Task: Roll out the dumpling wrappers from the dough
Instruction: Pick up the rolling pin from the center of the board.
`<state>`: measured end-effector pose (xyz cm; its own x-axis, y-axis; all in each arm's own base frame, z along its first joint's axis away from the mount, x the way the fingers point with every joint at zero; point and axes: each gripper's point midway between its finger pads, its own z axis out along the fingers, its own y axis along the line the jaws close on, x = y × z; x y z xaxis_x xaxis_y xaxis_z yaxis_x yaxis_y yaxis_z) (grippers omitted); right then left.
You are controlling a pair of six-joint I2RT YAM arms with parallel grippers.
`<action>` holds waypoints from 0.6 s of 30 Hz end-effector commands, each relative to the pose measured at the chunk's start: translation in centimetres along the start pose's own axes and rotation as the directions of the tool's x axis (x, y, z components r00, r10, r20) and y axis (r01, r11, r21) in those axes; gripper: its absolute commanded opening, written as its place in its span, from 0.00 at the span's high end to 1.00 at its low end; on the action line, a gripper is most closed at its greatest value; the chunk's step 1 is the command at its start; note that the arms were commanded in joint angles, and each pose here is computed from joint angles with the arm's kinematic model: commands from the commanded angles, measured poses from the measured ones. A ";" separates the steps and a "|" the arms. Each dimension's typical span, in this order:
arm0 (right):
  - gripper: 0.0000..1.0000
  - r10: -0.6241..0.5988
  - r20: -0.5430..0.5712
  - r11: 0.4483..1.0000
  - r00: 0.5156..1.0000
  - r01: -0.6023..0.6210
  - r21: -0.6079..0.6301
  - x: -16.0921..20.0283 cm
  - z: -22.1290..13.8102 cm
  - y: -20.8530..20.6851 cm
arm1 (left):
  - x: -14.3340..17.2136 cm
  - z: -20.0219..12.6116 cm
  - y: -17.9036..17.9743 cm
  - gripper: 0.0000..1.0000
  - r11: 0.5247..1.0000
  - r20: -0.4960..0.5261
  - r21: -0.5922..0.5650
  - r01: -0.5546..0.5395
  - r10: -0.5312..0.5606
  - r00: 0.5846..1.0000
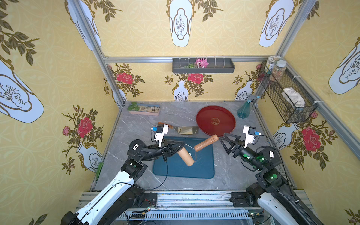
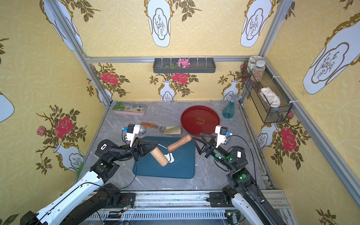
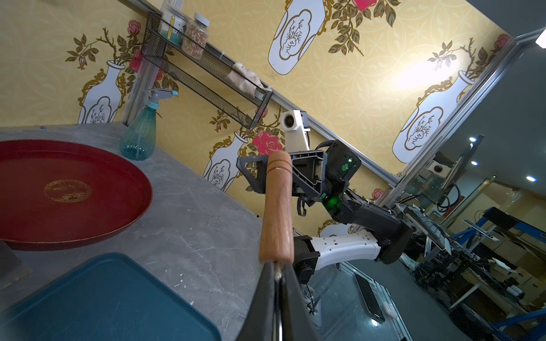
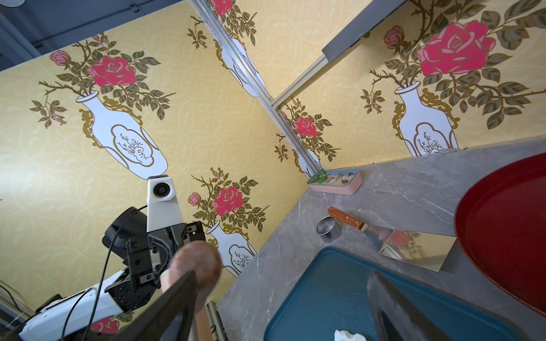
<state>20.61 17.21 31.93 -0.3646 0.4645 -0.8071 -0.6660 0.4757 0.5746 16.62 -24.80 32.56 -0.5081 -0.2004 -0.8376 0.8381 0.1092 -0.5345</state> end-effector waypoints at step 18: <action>0.07 -0.120 -0.035 0.943 0.992 0.103 -0.316 -0.6 0.3 6.3 | 0.3 0.5 -0.3 1.00 0.998 -0.022 0.059 -0.007 0.008 1.000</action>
<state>18.31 19.39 34.82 -0.3305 0.4007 -0.8545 -0.8136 0.3379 0.4732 16.92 -25.33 31.35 -0.5442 -0.1715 -0.8212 0.8202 0.0971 -0.5638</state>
